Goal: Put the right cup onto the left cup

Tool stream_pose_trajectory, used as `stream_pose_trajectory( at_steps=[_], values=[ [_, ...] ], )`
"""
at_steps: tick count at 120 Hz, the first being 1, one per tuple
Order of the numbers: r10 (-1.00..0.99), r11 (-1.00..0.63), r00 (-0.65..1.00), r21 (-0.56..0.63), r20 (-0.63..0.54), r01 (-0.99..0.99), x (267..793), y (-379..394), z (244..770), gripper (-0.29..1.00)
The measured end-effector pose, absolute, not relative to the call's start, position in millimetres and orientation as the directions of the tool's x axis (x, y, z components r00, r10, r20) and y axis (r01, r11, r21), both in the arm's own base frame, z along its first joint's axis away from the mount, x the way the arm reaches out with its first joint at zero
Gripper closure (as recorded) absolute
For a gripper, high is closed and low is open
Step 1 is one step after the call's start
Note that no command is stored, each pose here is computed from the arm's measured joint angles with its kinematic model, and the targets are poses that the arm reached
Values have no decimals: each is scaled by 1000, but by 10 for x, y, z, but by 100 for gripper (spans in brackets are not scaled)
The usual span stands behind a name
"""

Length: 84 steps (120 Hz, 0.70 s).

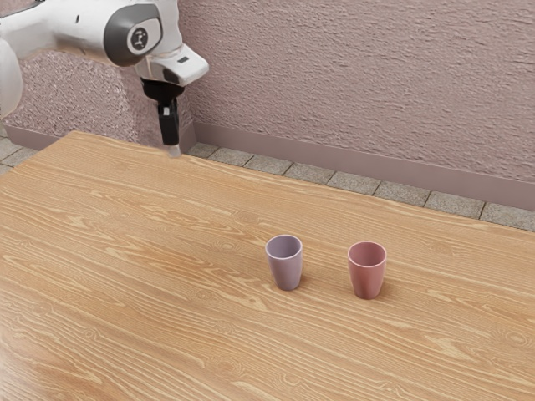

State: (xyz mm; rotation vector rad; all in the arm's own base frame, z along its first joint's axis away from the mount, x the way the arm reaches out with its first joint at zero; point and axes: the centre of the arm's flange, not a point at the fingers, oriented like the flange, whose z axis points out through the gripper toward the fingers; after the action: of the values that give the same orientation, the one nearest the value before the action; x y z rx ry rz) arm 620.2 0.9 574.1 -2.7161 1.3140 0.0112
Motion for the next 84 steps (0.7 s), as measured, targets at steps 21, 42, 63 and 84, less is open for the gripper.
stream_pose_trajectory(
  at_steps=[21,42,63,84],
  values=[
    [-841,-526,537,-125,-75,-841,6684,-608,5404,0],
    [-893,-419,436,-150,-107,-895,7134,-1353,4906,0],
    [-935,-316,335,-161,-112,-935,7144,-1953,4635,0],
    [-961,-237,256,-167,-105,-957,7003,-2453,4569,0]
  ],
)
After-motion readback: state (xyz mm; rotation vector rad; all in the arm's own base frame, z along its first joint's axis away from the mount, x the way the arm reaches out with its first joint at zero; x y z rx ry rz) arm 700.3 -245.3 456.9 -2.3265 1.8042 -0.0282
